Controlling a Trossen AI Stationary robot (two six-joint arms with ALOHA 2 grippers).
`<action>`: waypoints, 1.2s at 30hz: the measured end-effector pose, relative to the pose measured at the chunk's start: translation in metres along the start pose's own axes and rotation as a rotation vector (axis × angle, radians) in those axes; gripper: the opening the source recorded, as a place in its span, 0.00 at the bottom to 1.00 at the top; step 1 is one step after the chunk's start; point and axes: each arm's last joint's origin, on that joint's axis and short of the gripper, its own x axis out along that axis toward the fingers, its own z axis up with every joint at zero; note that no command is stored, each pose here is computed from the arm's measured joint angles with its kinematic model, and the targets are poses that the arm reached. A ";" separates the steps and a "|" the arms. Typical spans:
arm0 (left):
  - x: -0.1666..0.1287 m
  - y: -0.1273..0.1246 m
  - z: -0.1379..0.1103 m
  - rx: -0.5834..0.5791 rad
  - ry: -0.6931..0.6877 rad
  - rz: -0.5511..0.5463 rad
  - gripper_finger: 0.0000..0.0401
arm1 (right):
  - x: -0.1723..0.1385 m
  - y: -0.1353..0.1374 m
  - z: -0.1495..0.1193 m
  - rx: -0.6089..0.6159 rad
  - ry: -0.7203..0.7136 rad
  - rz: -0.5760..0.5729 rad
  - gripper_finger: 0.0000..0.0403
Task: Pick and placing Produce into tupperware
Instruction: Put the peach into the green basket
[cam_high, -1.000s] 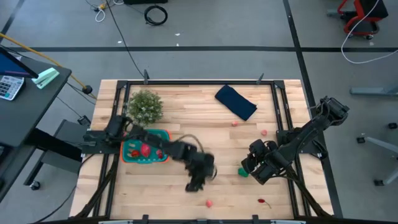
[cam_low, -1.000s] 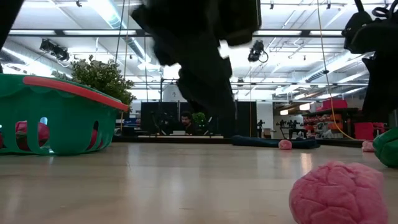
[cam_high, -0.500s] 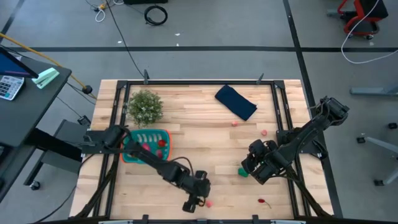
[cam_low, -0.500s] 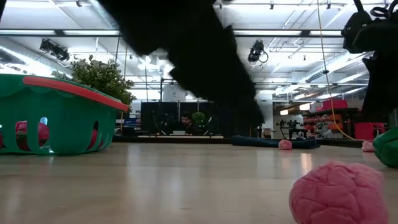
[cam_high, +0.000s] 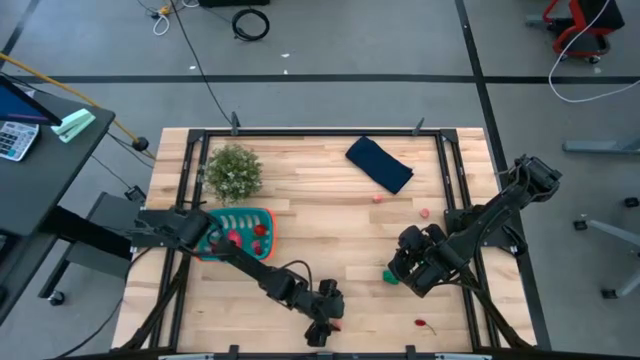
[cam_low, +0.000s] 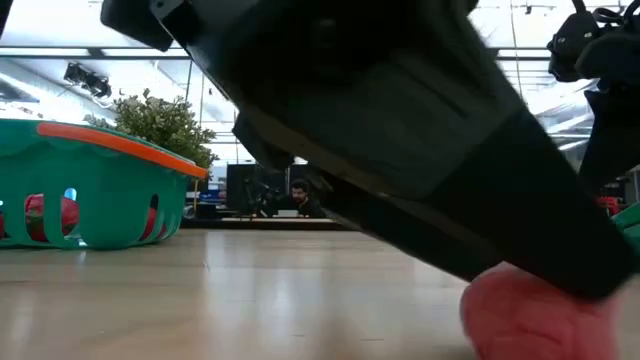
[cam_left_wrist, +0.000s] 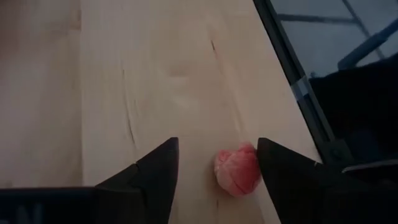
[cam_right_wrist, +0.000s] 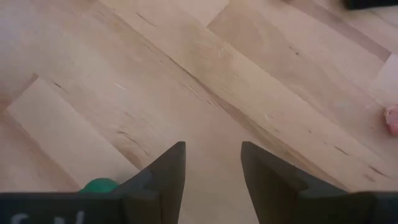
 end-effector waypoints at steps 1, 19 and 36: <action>0.002 0.001 -0.001 -0.012 0.000 0.002 0.55 | 0.000 0.000 0.000 0.000 0.000 0.000 0.41; 0.007 0.001 -0.006 -0.193 -0.002 0.017 0.40 | -0.001 0.000 0.000 -0.051 -0.028 0.006 0.41; 0.005 -0.018 -0.019 -0.172 0.045 0.014 0.40 | -0.001 0.002 -0.001 -0.039 -0.026 0.025 0.41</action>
